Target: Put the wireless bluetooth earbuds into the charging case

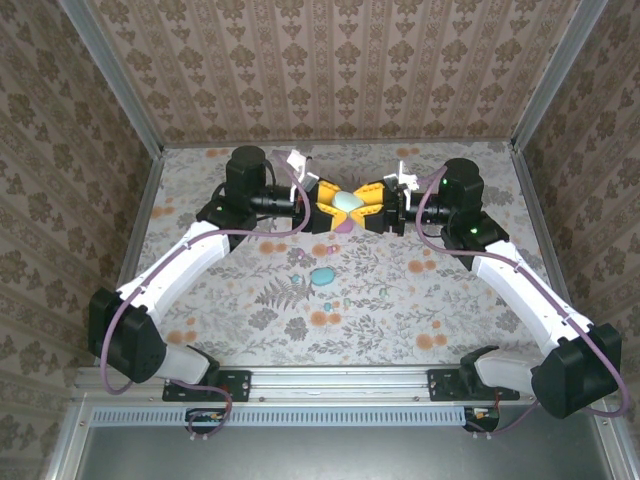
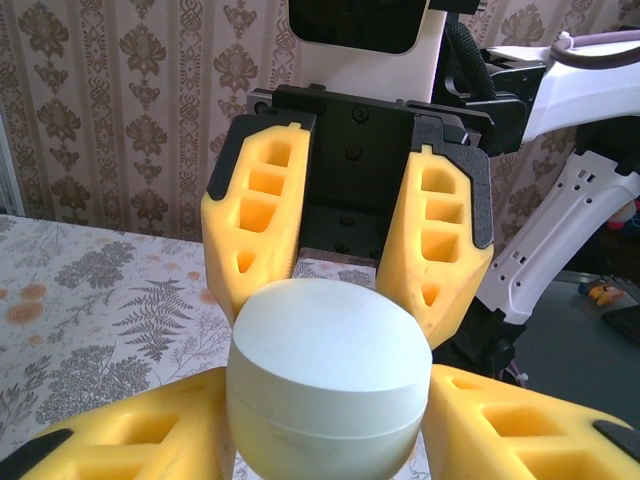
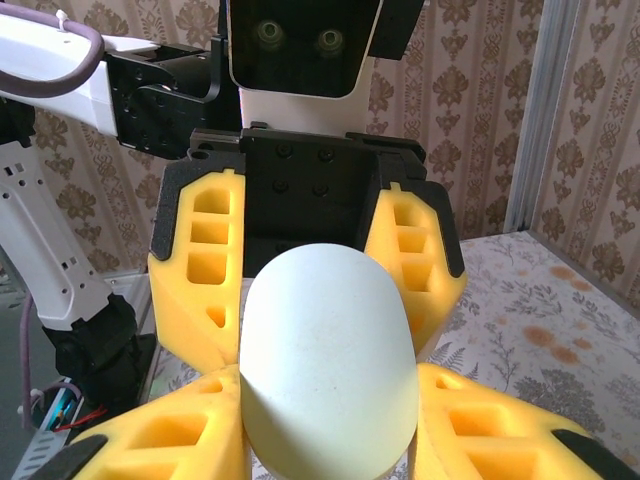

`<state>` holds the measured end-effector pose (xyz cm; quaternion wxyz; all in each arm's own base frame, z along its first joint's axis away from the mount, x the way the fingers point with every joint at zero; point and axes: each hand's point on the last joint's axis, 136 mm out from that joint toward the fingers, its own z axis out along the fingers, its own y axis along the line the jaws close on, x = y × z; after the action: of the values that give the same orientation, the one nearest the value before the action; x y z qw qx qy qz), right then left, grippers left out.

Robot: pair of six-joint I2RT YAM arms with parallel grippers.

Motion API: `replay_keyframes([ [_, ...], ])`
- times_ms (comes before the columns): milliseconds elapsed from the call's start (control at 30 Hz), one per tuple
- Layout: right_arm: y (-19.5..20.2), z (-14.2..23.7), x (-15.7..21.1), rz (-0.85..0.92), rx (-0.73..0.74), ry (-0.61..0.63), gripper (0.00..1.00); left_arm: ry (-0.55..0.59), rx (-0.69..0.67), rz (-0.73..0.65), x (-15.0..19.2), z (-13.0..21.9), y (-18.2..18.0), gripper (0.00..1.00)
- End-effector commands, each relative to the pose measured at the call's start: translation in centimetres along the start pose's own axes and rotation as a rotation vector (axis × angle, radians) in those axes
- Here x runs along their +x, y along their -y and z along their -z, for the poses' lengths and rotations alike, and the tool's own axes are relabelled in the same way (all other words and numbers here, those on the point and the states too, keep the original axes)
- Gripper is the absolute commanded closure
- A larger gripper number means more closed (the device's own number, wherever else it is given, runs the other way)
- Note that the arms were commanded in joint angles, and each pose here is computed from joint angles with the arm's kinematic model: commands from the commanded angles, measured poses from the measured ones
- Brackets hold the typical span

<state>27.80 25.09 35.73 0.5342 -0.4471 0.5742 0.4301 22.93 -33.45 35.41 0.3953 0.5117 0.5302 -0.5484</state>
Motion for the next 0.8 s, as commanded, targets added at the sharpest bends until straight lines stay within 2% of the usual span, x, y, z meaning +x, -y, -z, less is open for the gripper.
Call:
replay_keyframes([
  [0, 0.1, -0.1, -1.2, 0.044, 0.011, 0.025, 0.63, 0.002, 0.031, -0.033, -0.9, -0.2, 0.6, 0.52],
  [267, 0.4, -0.3, -1.1, 0.038, 0.029, 0.024, 0.61, -0.002, 0.033, -0.040, -1.0, -0.3, 0.7, 0.65],
  [467, 1.2, -0.1, -0.6, 0.021, 0.083, 0.011, 0.53, 0.002, 0.022, -0.057, -1.1, -0.2, 0.8, 0.71],
  [767, 2.8, 1.1, -0.6, -0.034, 0.200, 0.024, 0.44, 0.021, 0.009, -0.133, -1.1, 0.3, 1.6, 0.73],
])
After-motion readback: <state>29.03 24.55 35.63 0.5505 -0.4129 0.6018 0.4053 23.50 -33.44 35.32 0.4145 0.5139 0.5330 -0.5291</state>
